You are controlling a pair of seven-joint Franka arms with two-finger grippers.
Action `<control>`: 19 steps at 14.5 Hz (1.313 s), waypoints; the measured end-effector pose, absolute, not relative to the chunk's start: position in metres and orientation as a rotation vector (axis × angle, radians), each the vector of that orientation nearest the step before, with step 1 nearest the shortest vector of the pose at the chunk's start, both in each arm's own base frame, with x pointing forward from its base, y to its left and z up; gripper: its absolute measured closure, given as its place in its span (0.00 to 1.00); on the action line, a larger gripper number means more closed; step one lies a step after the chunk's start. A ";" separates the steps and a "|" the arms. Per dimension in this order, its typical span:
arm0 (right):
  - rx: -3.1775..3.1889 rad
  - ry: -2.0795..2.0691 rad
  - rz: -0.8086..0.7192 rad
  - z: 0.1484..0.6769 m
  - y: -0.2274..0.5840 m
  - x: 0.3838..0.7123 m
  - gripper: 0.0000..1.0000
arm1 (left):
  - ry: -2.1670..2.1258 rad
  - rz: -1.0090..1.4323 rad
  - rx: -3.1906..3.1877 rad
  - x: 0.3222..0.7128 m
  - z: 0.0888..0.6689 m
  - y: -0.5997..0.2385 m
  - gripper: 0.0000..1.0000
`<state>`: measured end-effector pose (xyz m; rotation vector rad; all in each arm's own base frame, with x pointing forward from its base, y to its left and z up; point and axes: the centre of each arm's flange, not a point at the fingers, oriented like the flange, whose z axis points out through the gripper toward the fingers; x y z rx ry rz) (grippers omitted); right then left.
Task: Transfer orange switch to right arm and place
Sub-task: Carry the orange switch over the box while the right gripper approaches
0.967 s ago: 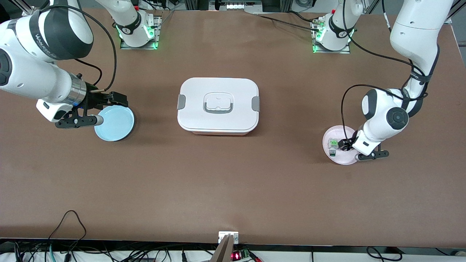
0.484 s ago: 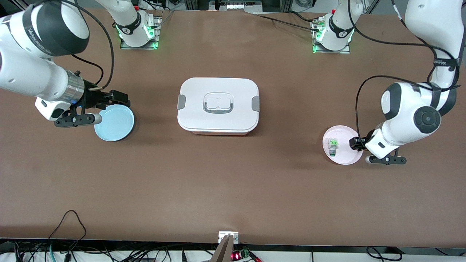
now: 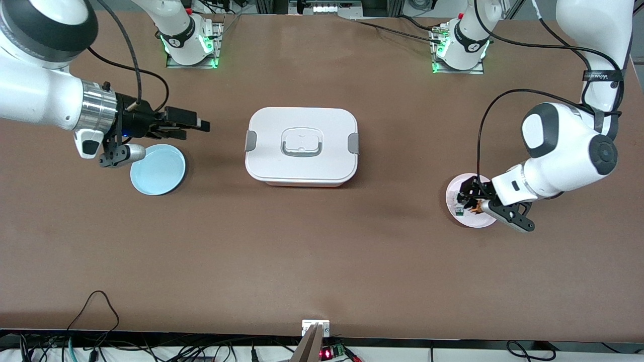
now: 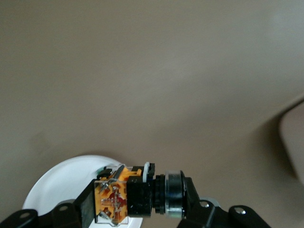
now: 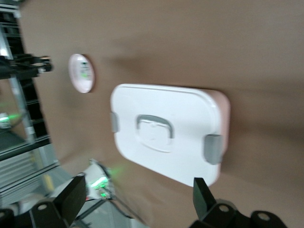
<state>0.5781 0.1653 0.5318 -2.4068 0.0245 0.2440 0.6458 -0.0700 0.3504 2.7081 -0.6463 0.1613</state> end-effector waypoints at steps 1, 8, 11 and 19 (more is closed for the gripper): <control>-2.347 0.028 0.245 0.534 0.169 0.579 0.00 | -0.687 0.207 2.632 0.647 0.353 -0.077 0.27; -2.063 0.055 0.257 0.532 0.186 0.589 0.00 | -0.927 0.607 2.030 0.638 0.381 -0.173 0.27; -2.034 0.065 0.274 0.527 0.191 0.590 0.00 | -0.944 0.735 1.785 0.628 0.393 -0.210 0.27; -1.771 0.184 0.357 0.495 0.236 0.597 0.00 | -0.958 0.948 1.353 0.574 0.419 -0.340 0.27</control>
